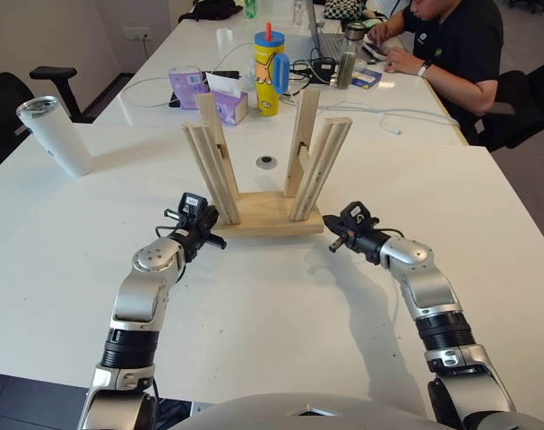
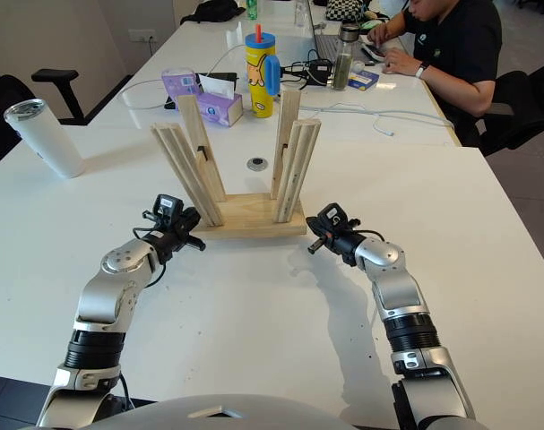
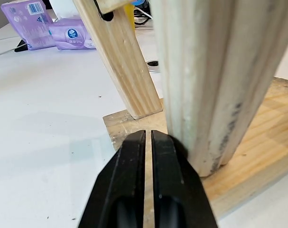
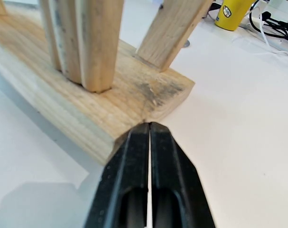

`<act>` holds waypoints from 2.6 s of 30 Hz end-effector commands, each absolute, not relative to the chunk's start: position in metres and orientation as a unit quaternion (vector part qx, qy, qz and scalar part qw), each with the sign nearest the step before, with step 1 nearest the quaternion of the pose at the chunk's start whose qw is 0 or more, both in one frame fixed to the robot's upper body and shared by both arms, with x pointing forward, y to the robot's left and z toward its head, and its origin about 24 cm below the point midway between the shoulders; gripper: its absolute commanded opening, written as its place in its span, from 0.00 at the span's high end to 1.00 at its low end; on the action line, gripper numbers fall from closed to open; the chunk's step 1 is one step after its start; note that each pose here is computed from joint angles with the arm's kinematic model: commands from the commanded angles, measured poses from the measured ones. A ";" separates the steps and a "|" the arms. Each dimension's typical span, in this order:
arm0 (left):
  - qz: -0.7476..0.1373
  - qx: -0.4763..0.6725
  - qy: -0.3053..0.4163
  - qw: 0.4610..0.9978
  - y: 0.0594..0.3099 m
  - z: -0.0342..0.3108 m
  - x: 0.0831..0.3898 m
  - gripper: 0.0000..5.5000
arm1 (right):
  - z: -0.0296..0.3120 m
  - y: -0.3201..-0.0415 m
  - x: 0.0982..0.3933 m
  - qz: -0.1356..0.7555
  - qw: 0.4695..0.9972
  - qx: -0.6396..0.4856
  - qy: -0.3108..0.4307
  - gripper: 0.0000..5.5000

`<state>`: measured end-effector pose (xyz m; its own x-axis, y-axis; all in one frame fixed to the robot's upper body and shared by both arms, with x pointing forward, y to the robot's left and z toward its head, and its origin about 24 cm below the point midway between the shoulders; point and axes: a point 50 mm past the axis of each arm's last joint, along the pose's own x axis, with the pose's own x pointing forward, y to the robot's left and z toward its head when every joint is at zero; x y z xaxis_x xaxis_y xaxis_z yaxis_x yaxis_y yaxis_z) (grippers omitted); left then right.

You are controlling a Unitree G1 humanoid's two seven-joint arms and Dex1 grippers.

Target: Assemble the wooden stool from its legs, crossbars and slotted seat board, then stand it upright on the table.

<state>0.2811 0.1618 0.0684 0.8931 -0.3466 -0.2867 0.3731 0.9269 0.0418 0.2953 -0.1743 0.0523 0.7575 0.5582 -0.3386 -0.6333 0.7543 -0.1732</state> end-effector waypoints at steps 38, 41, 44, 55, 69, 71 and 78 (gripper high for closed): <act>-0.208 0.030 0.203 0.956 0.154 0.034 0.270 1.00 | 0.033 -0.156 0.291 0.355 0.913 -0.139 0.147 1.00; -0.230 0.021 0.170 0.958 0.146 0.054 0.273 1.00 | 0.048 -0.152 0.294 0.360 0.914 -0.140 0.123 1.00; -0.240 0.021 0.144 0.960 0.142 0.072 0.275 1.00 | 0.067 -0.149 0.297 0.360 0.918 -0.139 0.093 1.00; -0.239 0.017 0.081 0.967 0.142 0.117 0.278 1.00 | 0.118 -0.140 0.302 0.362 0.919 -0.154 0.022 1.00; -0.169 0.048 0.185 0.967 0.175 0.057 0.281 1.00 | 0.079 -0.173 0.316 0.296 0.927 -0.208 0.102 1.00; -0.160 0.067 0.202 0.964 0.177 0.041 0.286 1.00 | 0.068 -0.179 0.322 0.283 0.926 -0.215 0.123 1.00; -0.179 0.095 0.206 0.957 0.166 0.023 0.300 1.00 | 0.042 -0.165 0.336 0.293 0.919 -0.222 0.144 1.00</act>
<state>0.2966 0.1745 0.0255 0.8590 -0.2780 -0.4300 0.3569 0.9272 0.1134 0.3298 -0.1742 0.0430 0.7909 0.4620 -0.4013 -0.5925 0.7422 -0.3132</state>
